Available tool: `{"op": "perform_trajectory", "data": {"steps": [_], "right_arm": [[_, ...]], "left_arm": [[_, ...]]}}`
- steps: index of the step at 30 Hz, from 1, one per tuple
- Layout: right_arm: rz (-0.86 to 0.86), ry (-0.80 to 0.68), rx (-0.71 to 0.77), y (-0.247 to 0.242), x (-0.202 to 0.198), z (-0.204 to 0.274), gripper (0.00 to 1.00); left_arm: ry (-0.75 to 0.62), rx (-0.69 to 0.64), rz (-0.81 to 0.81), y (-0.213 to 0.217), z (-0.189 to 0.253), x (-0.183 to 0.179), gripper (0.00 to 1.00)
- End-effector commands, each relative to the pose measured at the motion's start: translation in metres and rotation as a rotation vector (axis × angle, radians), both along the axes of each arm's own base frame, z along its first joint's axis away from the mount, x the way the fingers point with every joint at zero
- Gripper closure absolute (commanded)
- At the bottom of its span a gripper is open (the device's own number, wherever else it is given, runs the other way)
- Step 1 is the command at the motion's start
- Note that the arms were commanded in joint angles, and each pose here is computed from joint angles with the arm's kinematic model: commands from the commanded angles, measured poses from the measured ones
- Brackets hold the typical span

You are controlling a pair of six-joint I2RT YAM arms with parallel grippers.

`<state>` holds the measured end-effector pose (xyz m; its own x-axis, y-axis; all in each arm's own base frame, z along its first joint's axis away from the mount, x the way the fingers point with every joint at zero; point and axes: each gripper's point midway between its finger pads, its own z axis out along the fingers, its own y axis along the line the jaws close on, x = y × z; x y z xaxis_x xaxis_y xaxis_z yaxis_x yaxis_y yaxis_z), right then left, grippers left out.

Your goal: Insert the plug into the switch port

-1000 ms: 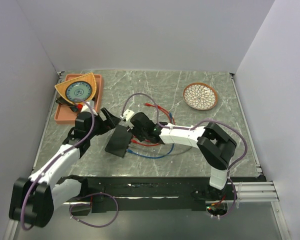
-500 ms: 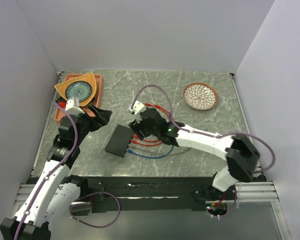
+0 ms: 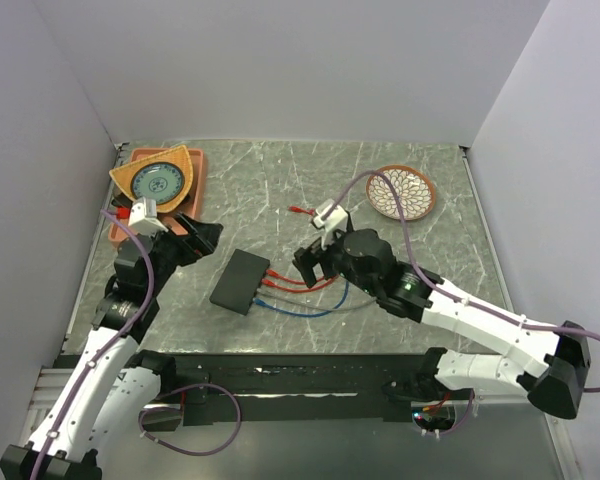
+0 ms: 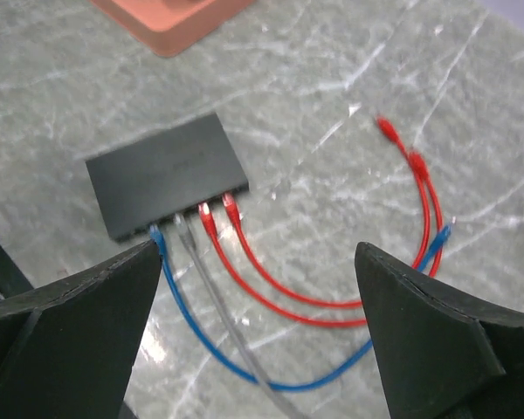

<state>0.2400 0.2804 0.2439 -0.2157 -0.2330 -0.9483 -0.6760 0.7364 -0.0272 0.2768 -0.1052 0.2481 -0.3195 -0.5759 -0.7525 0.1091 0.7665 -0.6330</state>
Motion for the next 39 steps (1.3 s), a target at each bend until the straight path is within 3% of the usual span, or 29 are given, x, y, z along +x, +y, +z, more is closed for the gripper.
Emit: {"op": "perform_trajectory", "data": {"steps": [1, 9, 15, 25, 31, 36, 39], "right_arm": [[-0.050, 0.033, 0.032, -0.015, -0.007, -0.016, 0.01], [-0.107, 0.125, 0.038, -0.031, -0.018, -0.069, 0.01], [-0.121, 0.168, 0.013, -0.038, -0.024, -0.084, 0.01], [-0.115, 0.004, 0.125, -0.050, -0.022, -0.014, 0.01], [0.004, -0.213, 0.202, -0.048, -0.030, 0.027, 0.01], [-0.090, -0.276, 0.301, -0.061, -0.021, 0.046, 0.01], [-0.085, -0.323, 0.283, -0.064, -0.021, 0.050, 0.01]], "left_arm": [[-0.020, -0.010, -0.037, -0.008, -0.005, 0.005, 0.04], [0.006, -0.056, -0.166, -0.033, -0.023, 0.007, 0.04], [-0.009, -0.055, -0.157, -0.031, -0.027, 0.005, 0.04], [-0.013, -0.008, -0.106, -0.020, -0.026, 0.006, 0.04], [-0.028, 0.049, -0.013, -0.001, -0.017, 0.006, 0.04], [-0.095, 0.092, 0.024, 0.010, -0.004, 0.003, 0.04], [-0.138, 0.108, 0.076, 0.020, 0.000, 0.003, 0.04]]}}
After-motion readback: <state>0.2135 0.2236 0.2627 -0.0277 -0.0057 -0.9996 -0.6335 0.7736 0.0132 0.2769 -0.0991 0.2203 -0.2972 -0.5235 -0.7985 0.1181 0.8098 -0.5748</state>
